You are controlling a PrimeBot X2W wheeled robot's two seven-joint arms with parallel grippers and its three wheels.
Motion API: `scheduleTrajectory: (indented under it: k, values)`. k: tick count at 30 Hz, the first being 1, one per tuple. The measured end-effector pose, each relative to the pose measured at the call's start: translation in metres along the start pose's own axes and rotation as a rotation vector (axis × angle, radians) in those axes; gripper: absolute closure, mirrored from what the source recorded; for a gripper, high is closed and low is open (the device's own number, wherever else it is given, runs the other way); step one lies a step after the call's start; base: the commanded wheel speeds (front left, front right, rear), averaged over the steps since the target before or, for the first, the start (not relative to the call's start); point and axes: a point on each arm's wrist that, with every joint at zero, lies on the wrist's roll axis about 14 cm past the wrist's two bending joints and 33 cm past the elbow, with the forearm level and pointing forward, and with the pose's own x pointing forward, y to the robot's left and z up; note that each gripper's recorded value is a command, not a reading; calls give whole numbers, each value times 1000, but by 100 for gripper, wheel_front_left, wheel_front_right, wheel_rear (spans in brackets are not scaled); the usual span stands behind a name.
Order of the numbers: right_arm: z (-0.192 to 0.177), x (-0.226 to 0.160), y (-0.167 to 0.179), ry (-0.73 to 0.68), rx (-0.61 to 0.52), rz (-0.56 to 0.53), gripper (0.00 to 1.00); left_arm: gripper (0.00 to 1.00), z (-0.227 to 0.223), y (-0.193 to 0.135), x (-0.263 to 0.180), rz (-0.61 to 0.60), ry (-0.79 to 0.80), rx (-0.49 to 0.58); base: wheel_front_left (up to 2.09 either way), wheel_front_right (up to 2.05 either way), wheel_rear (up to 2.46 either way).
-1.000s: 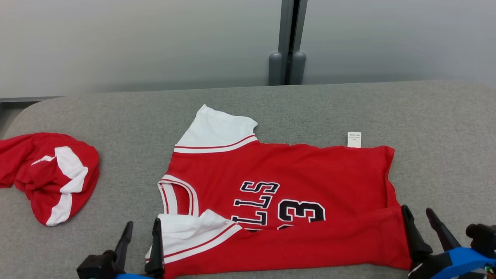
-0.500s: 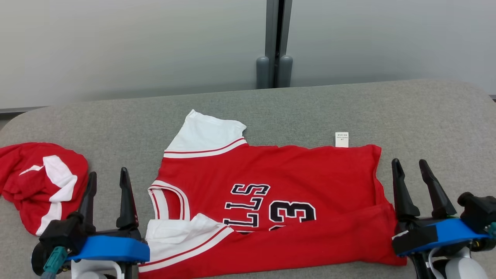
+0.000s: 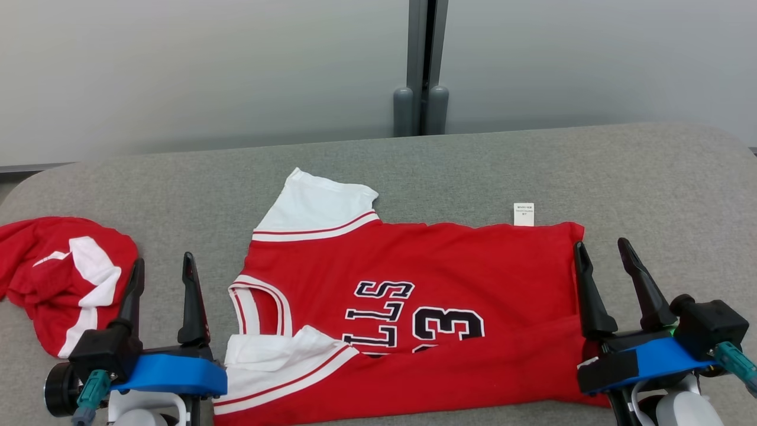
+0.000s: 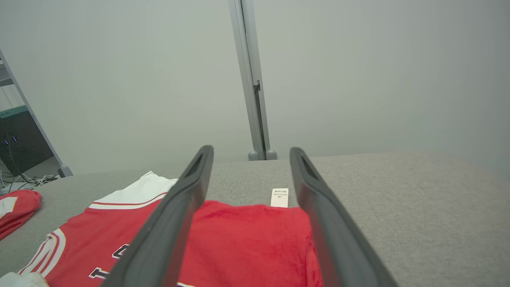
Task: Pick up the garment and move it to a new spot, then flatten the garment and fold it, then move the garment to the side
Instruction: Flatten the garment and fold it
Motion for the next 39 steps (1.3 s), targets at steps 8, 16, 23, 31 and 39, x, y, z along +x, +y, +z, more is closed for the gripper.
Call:
scheduleTrajectory:
  k: [8, 16, 23, 31, 39]
  values:
    - [-7, 1, 5, 16, -3, 14, 0, 0, -5, 8, -5, 30, 14, 15, 0, 0, 0]
    - [-14, -2, 3, 46, -24, 8, 0, 0, -11, 9, -10, 37, 30, 23, 0, 0, 0]
    - [-19, -5, 1, 70, -33, 4, 0, 0, -11, 11, -11, 41, 31, 33, 0, 0, 0]
    - [-17, 14, -26, 95, -84, -64, 0, 0, 3, 0, 29, -47, -8, 44, 0, 0, 0]
    - [-9, 56, -58, 118, -172, -107, 0, 0, 35, -25, 123, -207, -40, 120, 0, 0, 0]
